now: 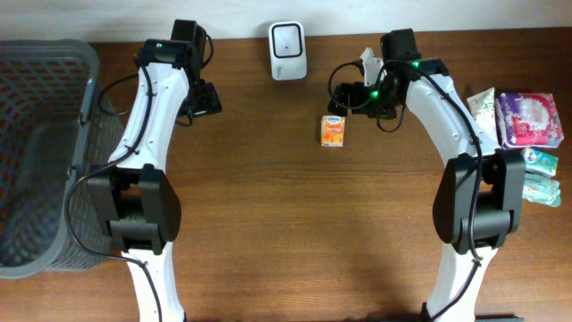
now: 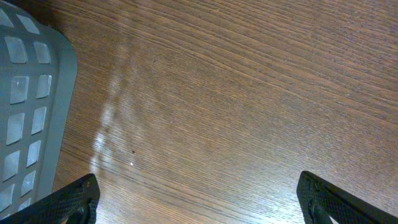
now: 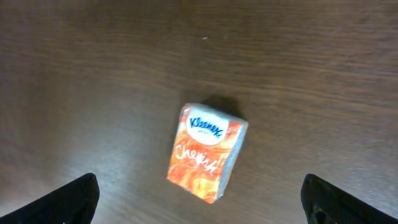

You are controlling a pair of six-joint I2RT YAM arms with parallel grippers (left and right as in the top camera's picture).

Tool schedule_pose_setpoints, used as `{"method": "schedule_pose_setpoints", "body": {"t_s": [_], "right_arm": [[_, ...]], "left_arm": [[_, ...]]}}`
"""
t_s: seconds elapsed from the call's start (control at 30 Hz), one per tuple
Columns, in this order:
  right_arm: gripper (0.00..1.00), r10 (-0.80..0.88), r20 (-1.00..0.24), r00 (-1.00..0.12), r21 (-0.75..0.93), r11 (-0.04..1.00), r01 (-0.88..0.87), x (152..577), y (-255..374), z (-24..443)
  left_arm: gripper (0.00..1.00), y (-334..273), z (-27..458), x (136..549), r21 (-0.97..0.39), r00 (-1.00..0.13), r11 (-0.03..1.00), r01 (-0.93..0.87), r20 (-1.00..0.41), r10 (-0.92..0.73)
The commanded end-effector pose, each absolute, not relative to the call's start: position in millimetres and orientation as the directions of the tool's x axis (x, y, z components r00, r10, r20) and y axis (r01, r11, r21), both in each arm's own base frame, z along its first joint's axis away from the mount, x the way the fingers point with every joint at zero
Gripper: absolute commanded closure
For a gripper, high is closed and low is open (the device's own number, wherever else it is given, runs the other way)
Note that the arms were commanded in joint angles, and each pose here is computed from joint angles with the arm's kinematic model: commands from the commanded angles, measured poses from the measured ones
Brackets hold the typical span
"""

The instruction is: Scan the item barcode

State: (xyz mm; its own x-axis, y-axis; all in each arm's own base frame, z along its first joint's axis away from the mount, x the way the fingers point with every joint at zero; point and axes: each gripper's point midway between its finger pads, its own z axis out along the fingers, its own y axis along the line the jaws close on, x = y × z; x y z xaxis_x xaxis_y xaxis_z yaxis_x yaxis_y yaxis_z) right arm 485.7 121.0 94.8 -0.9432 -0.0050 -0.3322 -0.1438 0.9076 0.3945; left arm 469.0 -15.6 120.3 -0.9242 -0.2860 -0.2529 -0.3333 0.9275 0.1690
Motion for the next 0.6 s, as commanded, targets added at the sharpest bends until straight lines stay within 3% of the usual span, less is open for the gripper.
{"method": "schedule_pose_setpoints", "body": {"t_s": [0.0, 0.43, 0.57], "right_arm": [[0.01, 0.004, -0.353, -0.936, 0.336, 0.934, -0.123, 489.5, 109.5, 95.7], [0.01, 0.004, -0.342, -0.94, 0.314, 0.943, -0.11, 490.2, 105.5, 87.5], [0.0, 0.002, -0.302, -0.953, 0.36, 0.926, -0.112, 489.3, 114.0, 66.6]], "left_arm": [[0.01, -16.2, 127.4, 472.1, 0.166, -0.919, 0.927, -0.336, -0.273, -0.284], [0.01, -16.2, 127.4, 472.0, 0.166, -0.919, 0.927, -0.336, -0.273, -0.284], [0.01, -16.4, 127.4, 472.1, 0.166, -0.919, 0.927, -0.336, -0.273, -0.284]]}}
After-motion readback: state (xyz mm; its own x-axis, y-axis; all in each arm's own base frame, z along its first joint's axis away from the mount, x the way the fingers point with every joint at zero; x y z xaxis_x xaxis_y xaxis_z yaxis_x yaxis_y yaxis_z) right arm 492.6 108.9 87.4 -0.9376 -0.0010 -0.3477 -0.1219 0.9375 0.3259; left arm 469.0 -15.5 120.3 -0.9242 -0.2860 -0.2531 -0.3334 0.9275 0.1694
